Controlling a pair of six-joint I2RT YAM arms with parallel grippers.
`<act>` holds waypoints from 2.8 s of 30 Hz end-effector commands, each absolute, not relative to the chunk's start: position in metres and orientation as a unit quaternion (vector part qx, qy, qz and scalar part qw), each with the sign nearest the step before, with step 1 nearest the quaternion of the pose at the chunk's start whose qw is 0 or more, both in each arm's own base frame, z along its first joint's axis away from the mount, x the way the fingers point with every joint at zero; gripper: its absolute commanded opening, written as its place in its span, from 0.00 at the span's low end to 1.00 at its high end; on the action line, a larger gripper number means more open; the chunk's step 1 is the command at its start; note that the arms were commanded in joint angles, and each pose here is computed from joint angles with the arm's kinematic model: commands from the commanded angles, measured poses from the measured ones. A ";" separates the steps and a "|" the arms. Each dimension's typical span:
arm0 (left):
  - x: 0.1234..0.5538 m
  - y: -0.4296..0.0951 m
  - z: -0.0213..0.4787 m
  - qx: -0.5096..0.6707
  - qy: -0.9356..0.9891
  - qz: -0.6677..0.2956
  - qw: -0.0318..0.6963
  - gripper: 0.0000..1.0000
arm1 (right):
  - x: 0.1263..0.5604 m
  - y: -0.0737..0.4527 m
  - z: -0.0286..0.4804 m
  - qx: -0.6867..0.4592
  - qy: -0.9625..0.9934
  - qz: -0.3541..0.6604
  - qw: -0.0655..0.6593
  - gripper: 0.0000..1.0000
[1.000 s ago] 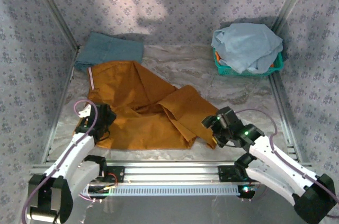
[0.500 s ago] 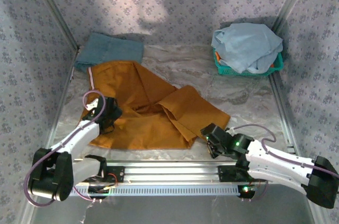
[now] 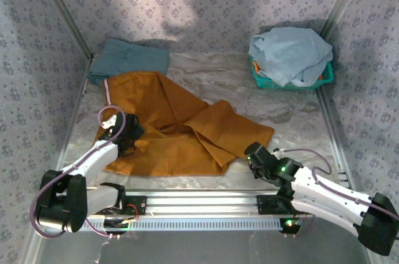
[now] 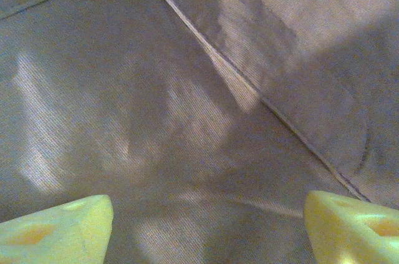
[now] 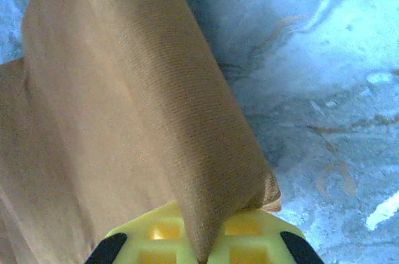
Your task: Fold and stack the trousers
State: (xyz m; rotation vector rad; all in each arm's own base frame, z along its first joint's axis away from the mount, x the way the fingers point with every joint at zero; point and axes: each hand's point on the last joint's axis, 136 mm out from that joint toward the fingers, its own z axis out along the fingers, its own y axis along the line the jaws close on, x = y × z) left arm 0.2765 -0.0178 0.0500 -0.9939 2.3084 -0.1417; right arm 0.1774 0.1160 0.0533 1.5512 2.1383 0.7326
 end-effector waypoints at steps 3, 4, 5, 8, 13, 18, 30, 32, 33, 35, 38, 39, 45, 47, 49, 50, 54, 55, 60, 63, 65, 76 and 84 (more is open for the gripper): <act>0.278 -0.013 0.053 -0.367 0.874 -0.036 0.316 0.80 | 0.203 0.104 0.104 0.479 0.792 0.254 0.279 0.00; 0.280 -0.013 0.055 -0.364 0.874 -0.037 0.318 0.79 | 0.209 0.103 0.115 0.463 0.797 0.254 0.291 0.00; 0.282 -0.014 0.059 -0.361 0.874 -0.037 0.322 0.79 | 0.216 0.101 0.130 0.442 0.804 0.254 0.307 0.00; 0.287 -0.013 0.069 -0.351 0.875 -0.033 0.331 0.79 | 0.241 0.082 0.173 0.409 0.804 0.239 0.360 0.00; 0.297 -0.012 0.081 -0.340 0.875 -0.029 0.342 0.79 | 0.298 0.050 0.227 0.403 0.782 0.236 0.413 0.00; 0.307 -0.013 0.087 -0.331 0.879 -0.027 0.342 0.78 | 0.355 0.026 0.264 0.408 0.769 0.217 0.442 0.00; 0.345 -0.029 0.099 -0.304 0.892 -0.038 0.332 0.78 | 0.410 -0.079 0.273 0.531 0.701 0.093 0.467 0.19; 0.351 -0.033 0.099 -0.298 0.896 -0.039 0.328 0.79 | 0.424 -0.076 0.275 0.511 0.732 0.081 0.442 0.54; 0.354 -0.037 0.097 -0.294 0.899 -0.041 0.323 0.79 | 0.431 -0.071 0.273 0.493 0.754 0.075 0.428 0.59; 0.359 -0.044 0.096 -0.286 0.904 -0.048 0.313 0.82 | 0.434 -0.061 0.267 0.463 0.786 0.062 0.405 0.66; 0.364 -0.058 0.094 -0.270 0.912 -0.051 0.304 0.85 | 0.429 -0.044 0.270 0.407 0.815 0.046 0.410 0.72; 0.367 -0.063 0.094 -0.264 0.914 -0.054 0.302 0.85 | 0.425 -0.040 0.271 0.391 0.823 0.034 0.411 0.73; 0.371 -0.092 0.088 -0.235 0.925 -0.068 0.290 0.86 | 0.393 0.036 0.251 0.253 0.888 0.071 0.378 0.67; 0.367 -0.094 0.082 -0.238 0.927 -0.069 0.282 0.86 | 0.376 0.087 0.229 0.179 0.913 0.104 0.353 0.64; 0.359 -0.094 0.074 -0.248 0.926 -0.072 0.274 0.86 | 0.351 0.137 0.196 0.094 0.942 0.121 0.300 0.63; 0.355 -0.093 0.071 -0.254 0.925 -0.073 0.272 0.86 | 0.340 0.147 0.182 0.079 0.950 0.117 0.277 0.62; 0.337 -0.085 0.058 -0.275 0.921 -0.070 0.266 0.87 | 0.288 0.161 0.117 0.042 0.981 0.073 0.176 0.60; 0.333 -0.082 0.055 -0.278 0.921 -0.065 0.264 0.88 | 0.275 0.165 0.105 0.044 0.984 0.076 0.155 0.61; 0.319 -0.074 0.042 -0.285 0.921 -0.053 0.259 0.88 | 0.239 0.145 0.075 0.056 0.992 0.025 0.111 0.66; 0.312 -0.074 0.040 -0.283 0.922 -0.059 0.258 0.88 | 0.228 0.122 0.065 0.073 0.992 0.003 0.099 0.68; 0.308 -0.072 0.038 -0.285 0.922 -0.060 0.256 0.88 | 0.226 0.115 0.059 0.089 0.992 0.018 0.093 0.69; 0.291 -0.066 0.023 -0.292 0.922 -0.054 0.248 0.89 | 0.226 0.111 0.028 0.116 0.985 0.121 0.052 0.50; 0.293 -0.065 0.027 -0.288 0.922 -0.052 0.255 0.89 | 0.234 0.092 0.052 0.129 0.982 0.088 0.102 0.00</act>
